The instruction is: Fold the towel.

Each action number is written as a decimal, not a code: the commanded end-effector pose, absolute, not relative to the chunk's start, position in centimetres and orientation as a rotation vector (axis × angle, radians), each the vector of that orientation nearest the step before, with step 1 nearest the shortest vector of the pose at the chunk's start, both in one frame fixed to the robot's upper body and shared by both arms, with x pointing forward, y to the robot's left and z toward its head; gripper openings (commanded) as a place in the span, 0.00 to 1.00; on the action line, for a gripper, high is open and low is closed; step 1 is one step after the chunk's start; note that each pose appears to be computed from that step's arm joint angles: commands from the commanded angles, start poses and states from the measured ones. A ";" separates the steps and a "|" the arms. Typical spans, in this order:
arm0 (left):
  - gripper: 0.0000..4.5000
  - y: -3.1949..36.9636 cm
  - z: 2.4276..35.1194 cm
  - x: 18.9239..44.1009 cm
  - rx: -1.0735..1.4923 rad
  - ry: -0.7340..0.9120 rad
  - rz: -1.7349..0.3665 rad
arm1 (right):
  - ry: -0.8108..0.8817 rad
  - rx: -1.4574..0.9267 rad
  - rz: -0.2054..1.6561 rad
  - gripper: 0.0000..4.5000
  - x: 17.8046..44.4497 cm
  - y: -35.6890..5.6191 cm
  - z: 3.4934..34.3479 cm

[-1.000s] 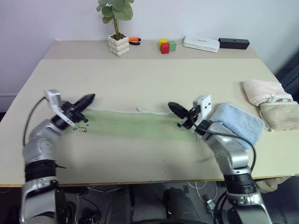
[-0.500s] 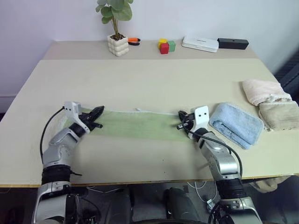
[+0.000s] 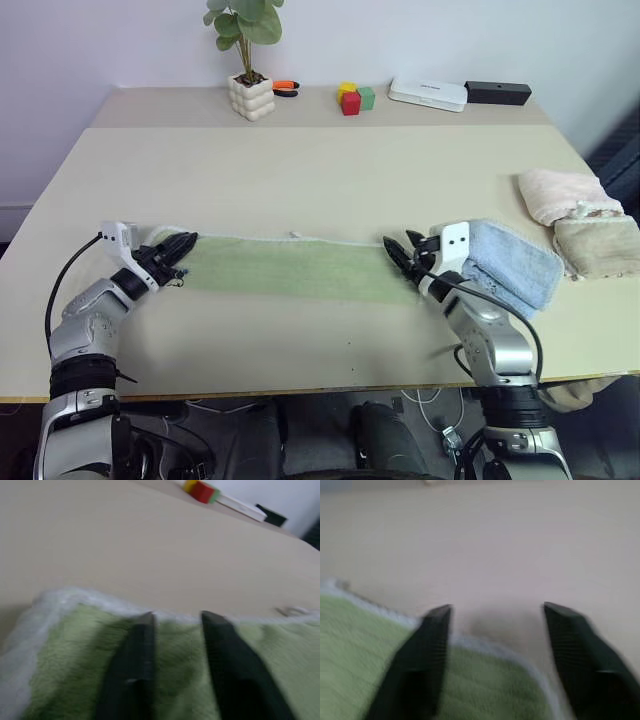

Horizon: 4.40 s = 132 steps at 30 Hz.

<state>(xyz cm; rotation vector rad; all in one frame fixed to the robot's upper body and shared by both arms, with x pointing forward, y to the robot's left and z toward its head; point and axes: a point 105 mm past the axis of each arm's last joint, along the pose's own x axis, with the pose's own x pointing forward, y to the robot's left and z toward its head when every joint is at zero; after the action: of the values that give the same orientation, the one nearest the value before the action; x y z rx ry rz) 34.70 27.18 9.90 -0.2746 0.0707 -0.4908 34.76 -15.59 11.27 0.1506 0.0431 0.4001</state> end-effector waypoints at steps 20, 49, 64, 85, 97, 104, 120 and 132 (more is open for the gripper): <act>0.99 22.2 17.1 29.5 0.079 -0.093 -1.134 | 0.388 0.544 0.639 1.00 22.7 -18.8 10.4; 0.99 22.5 17.2 29.2 0.075 -0.108 -1.105 | 0.521 0.724 0.538 1.00 26.4 -15.7 7.3; 1.00 22.5 17.0 29.3 0.072 -0.109 -1.083 | 0.432 0.616 0.550 0.01 28.6 -16.3 9.7; 1.00 23.0 17.1 29.8 0.083 -0.119 -1.060 | 0.221 -0.115 0.832 0.01 30.6 -14.1 18.0; 1.00 23.1 17.0 28.9 0.083 -0.121 -1.039 | 0.199 -0.232 1.042 0.01 30.5 -7.8 17.5; 1.00 23.3 17.0 28.5 0.090 -0.122 -1.021 | 0.169 -0.182 1.143 0.01 30.3 -4.6 17.9; 1.00 24.7 17.6 27.4 0.146 -0.092 -1.002 | 0.237 -0.148 1.238 0.01 29.5 -0.1 13.6; 1.00 24.2 17.1 27.8 0.131 -0.095 -0.996 | 0.246 -0.137 1.227 0.01 29.9 1.6 12.1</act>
<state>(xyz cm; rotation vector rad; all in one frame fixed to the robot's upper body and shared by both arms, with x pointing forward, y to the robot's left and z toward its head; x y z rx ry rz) 27.71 24.15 16.24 0.1027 -0.0635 -0.9997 29.74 1.49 11.12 -0.1354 0.2940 1.2263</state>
